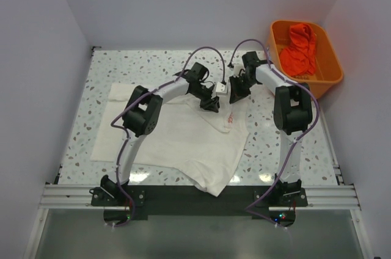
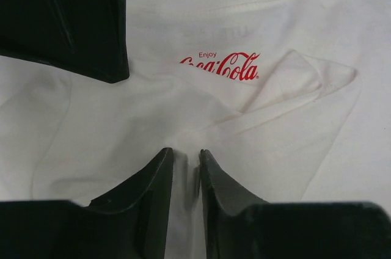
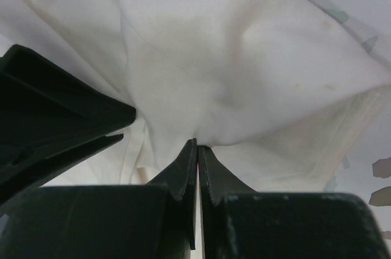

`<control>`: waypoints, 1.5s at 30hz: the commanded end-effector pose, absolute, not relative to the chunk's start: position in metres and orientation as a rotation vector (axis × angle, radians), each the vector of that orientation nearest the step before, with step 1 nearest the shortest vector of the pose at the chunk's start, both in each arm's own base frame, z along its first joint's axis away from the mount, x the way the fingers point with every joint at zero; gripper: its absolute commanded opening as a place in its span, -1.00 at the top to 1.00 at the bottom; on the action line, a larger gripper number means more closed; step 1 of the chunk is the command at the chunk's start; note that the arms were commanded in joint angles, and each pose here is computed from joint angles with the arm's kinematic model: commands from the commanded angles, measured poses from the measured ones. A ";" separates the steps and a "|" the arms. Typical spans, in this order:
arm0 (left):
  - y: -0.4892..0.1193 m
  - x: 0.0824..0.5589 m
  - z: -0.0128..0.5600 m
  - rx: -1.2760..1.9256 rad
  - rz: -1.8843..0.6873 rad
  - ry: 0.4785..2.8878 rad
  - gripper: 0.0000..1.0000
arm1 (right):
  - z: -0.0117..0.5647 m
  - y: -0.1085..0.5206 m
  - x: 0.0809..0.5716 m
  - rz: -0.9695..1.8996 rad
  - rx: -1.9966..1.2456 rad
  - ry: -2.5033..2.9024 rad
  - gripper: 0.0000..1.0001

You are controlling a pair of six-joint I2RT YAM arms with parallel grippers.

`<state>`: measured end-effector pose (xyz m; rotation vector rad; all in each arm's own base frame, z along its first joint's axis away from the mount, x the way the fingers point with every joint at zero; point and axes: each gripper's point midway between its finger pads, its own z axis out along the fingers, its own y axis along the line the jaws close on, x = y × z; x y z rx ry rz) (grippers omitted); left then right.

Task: Fold and stack the t-shirts
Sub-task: Fold the tshirt

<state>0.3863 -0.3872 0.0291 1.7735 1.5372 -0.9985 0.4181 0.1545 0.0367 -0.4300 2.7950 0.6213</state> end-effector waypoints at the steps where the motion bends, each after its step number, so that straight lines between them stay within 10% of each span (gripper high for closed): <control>1: -0.397 0.389 0.053 1.771 -0.996 1.481 0.47 | 0.046 0.156 0.419 0.659 -0.443 2.774 1.00; 5: -0.394 0.373 0.091 1.795 -1.029 1.365 1.00 | 0.044 0.152 0.417 0.659 -0.454 2.789 1.00; 27: -0.307 0.225 0.089 2.065 -1.247 1.055 1.00 | 0.036 0.134 0.411 0.643 -0.467 2.854 1.00; 35: -0.291 0.272 0.076 1.996 -1.070 1.175 0.21 | 0.042 0.136 0.404 0.675 -0.476 2.863 1.00; 45: -0.281 0.341 0.124 1.684 -0.946 1.335 0.15 | 0.067 0.134 0.379 0.707 -0.474 2.840 1.00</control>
